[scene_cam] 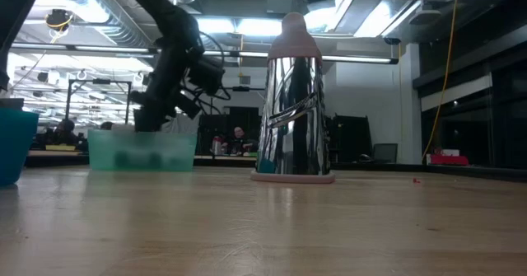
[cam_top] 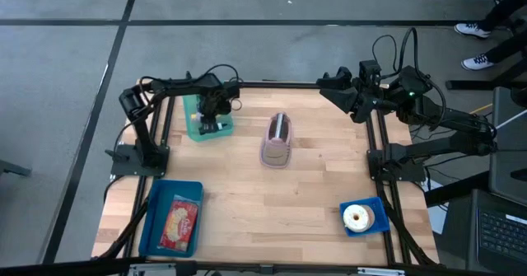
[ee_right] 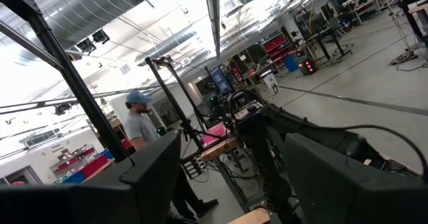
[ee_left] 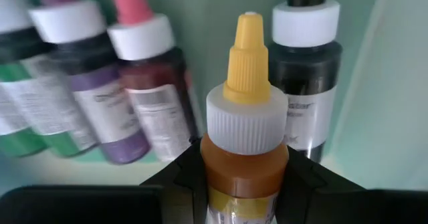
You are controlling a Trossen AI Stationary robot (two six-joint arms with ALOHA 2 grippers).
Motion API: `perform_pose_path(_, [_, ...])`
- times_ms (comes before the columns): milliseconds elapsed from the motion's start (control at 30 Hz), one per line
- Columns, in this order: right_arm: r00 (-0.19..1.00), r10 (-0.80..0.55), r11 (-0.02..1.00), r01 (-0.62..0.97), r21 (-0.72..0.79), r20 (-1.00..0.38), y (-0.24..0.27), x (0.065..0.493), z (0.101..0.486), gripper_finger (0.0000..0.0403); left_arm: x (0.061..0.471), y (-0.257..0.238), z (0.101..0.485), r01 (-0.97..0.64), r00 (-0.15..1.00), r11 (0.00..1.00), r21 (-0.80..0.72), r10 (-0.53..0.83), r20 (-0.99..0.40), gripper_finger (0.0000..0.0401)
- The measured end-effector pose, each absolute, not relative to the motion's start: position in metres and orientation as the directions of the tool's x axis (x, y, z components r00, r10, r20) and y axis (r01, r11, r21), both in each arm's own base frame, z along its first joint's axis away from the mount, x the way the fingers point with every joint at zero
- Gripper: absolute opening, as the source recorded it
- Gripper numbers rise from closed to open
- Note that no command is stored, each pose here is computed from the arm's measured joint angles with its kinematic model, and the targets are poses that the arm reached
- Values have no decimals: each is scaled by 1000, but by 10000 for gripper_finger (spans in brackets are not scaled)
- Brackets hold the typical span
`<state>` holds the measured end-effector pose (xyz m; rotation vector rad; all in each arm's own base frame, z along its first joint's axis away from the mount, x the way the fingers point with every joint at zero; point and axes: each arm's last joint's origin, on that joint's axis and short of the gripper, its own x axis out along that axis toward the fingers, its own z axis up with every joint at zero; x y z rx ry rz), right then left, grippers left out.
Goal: Pick & Place Food Item
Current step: Put the yellow food coloring into the green bin
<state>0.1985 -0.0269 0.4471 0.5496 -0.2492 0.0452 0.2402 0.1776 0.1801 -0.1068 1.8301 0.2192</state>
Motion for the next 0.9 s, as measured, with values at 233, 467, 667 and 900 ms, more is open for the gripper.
perform_pose_path(233, [968, -27, 853, -107, 511, 248, -27, 198, 447, 261, 234, 171, 169, -225, -206, 967, 118, 72, -976, 109])
perform_pose_path(467, [968, -47, 850, -91, 519, 248, -28, 198, 447, 261, 243, 179, 168, -236, -91, 962, 135, 117, -989, 108])
perform_pose_path(667, [971, -63, 846, -71, 528, 232, -28, 199, 446, 261, 239, 187, 167, -255, -85, 958, 128, 110, -990, 108])
perform_pose_path(900, [972, -63, 841, -70, 536, 227, -28, 199, 445, 261, 234, 192, 166, -268, -83, 957, 113, 94, -992, 108])
